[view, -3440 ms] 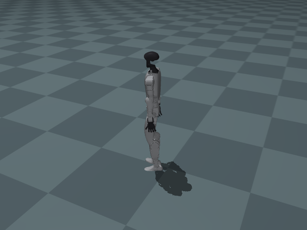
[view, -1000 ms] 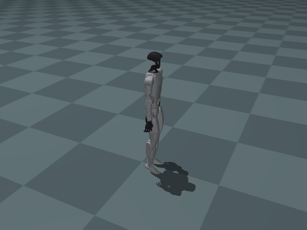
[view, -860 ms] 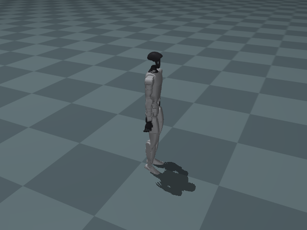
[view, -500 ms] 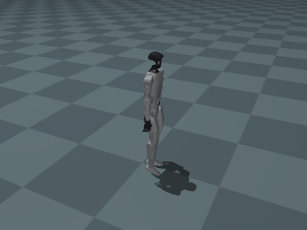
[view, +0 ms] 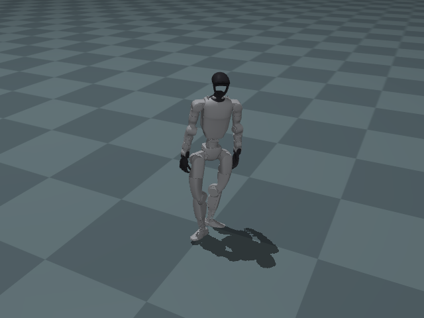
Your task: Upper body actions
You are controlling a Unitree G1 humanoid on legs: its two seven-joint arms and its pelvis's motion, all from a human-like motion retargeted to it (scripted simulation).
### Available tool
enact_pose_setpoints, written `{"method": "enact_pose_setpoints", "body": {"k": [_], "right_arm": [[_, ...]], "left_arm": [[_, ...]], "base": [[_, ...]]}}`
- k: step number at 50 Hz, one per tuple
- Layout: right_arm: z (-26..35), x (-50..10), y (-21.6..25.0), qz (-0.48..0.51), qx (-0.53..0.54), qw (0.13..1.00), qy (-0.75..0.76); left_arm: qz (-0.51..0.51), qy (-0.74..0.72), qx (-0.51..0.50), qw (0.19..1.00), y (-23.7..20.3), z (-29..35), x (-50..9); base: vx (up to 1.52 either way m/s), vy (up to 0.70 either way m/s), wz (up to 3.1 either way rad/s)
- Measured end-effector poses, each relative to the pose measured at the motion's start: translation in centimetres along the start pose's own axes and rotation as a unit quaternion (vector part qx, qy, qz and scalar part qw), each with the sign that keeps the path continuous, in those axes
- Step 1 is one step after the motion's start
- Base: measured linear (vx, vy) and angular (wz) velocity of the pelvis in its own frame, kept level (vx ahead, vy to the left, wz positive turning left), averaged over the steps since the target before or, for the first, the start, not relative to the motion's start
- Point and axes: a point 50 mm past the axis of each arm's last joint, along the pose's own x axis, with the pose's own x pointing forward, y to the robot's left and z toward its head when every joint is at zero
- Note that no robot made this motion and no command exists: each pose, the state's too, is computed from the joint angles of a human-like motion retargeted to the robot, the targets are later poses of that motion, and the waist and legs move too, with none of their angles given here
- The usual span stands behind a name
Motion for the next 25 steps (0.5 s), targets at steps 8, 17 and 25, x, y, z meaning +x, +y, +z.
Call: {"method": "enact_pose_setpoints", "body": {"k": [8,17,25], "right_arm": [[-4.0,-0.6,1.4,-0.007,0.103,0.991,0.08],[-5.6,-0.9,3.2,0.018,0.152,0.981,0.117],[-1.6,-0.2,0.9,0.014,0.102,0.994,0.043]], "left_arm": [[0.0,-0.055,0.001,0.998,-0.1,3.3,-0.3],[0.0,-0.029,0.019,0.999,-0.9,2.1,0.0],[-0.017,0.011,0.037,0.999,-1.3,-0.6,0.3]], "base": [[-0.02,-0.15,-0.65],[0.1,-0.24,0.2],[0.05,-0.16,-0.46]]}}
